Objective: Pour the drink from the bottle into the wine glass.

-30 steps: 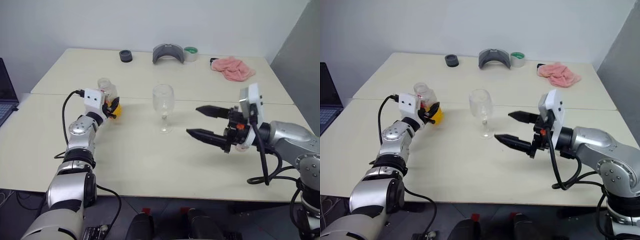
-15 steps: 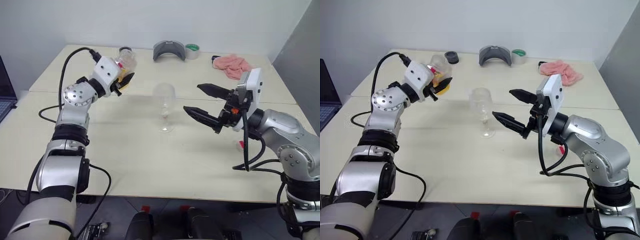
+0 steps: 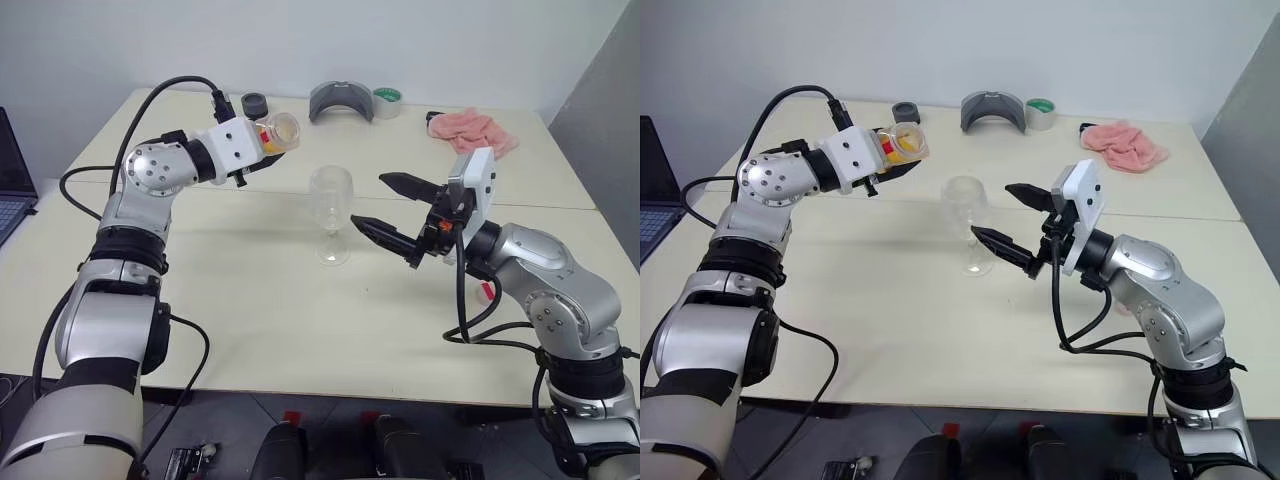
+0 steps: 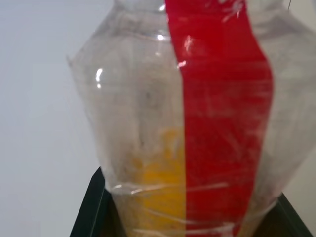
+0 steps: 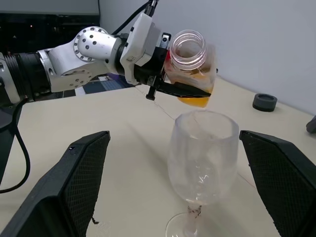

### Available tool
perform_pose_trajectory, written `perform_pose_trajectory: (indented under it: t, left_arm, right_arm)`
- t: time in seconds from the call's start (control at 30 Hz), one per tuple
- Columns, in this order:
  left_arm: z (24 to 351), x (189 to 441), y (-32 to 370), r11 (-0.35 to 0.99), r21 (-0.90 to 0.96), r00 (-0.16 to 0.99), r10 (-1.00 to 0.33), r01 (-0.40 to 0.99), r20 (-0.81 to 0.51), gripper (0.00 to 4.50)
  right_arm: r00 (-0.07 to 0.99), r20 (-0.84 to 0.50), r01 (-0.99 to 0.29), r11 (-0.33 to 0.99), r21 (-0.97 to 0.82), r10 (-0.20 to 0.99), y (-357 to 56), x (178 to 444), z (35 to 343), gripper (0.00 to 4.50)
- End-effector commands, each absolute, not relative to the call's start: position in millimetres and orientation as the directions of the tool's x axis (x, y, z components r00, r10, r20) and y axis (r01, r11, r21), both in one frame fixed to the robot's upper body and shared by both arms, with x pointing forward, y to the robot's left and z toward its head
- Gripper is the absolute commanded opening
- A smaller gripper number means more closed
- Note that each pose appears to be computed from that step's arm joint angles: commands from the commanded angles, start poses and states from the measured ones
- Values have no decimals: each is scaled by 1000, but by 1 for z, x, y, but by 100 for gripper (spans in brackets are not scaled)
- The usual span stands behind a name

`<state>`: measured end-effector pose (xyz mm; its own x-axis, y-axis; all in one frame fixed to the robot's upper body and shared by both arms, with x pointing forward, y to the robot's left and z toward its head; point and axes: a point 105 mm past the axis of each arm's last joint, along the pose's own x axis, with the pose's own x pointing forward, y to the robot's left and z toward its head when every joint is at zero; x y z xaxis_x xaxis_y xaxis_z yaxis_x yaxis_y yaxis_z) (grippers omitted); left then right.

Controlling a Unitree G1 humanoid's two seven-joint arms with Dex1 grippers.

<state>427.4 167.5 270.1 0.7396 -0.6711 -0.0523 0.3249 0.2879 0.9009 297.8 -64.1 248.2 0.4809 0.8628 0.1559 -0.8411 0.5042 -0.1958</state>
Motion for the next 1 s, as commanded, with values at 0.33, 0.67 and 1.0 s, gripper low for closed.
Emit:
perform_pose_trajectory:
  t: [0.33,0.67,1.0]
  left_arm:
    - [294,434,146,175,969,744,-668,176,-14,167]
    - [299,432,129,59,993,721,-693,105,-35,167]
    - [304,431,125,-36,999,721,-692,29,-46,167]
  right_arm:
    - [505,204,-802,543,-246,839,-59,305,258,450]
    - [510,215,-799,551,-241,833,-58,304,259,450]
    - [518,217,-793,559,-240,827,-57,307,260,450]
